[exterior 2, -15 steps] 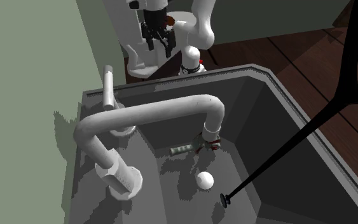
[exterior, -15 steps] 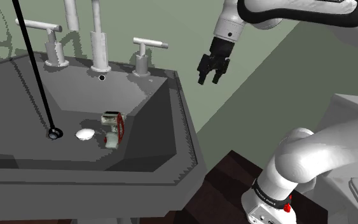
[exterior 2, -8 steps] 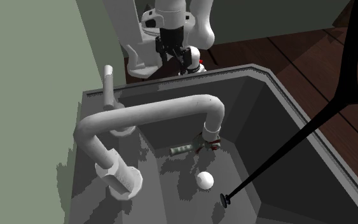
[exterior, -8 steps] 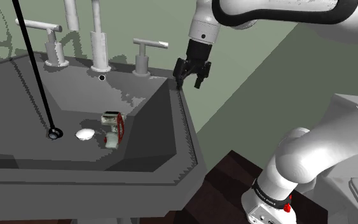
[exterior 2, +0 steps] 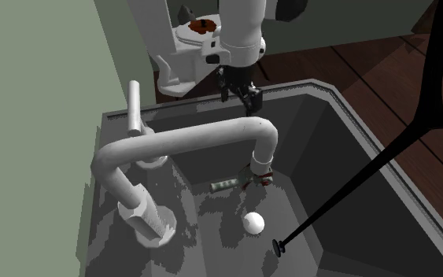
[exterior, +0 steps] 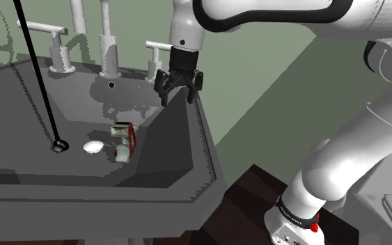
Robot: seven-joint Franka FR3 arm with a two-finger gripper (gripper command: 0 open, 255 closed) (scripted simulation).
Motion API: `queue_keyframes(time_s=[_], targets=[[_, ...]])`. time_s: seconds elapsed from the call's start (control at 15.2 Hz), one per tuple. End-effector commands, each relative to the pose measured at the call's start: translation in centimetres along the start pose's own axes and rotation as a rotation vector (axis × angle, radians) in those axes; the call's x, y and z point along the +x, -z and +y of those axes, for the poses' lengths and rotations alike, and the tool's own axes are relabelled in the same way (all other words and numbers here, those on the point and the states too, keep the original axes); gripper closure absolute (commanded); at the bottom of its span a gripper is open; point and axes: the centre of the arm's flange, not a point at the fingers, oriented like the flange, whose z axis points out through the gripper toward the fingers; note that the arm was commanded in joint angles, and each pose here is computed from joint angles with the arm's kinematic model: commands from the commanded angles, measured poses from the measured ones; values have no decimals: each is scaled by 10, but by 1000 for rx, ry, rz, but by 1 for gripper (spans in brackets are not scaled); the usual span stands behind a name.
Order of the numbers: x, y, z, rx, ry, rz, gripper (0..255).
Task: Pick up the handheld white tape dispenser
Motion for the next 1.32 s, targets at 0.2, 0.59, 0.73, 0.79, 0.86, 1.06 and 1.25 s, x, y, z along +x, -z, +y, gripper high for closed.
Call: queue_keyframes(time_s=[0.2, 0.59, 0.73, 0.79, 0.86, 1.06, 1.25], targets=[[15, -20, -68, -23, -36, -20, 0], [35, -43, -146, -51, -76, -44, 0], [41, -51, -168, -59, -87, -51, 0], [41, -56, -168, -59, -87, -51, 0], [41, -61, -168, -59, -87, -51, 0], [41, -77, -167, -59, -87, -51, 0], [41, -91, -167, -59, -87, -51, 0]])
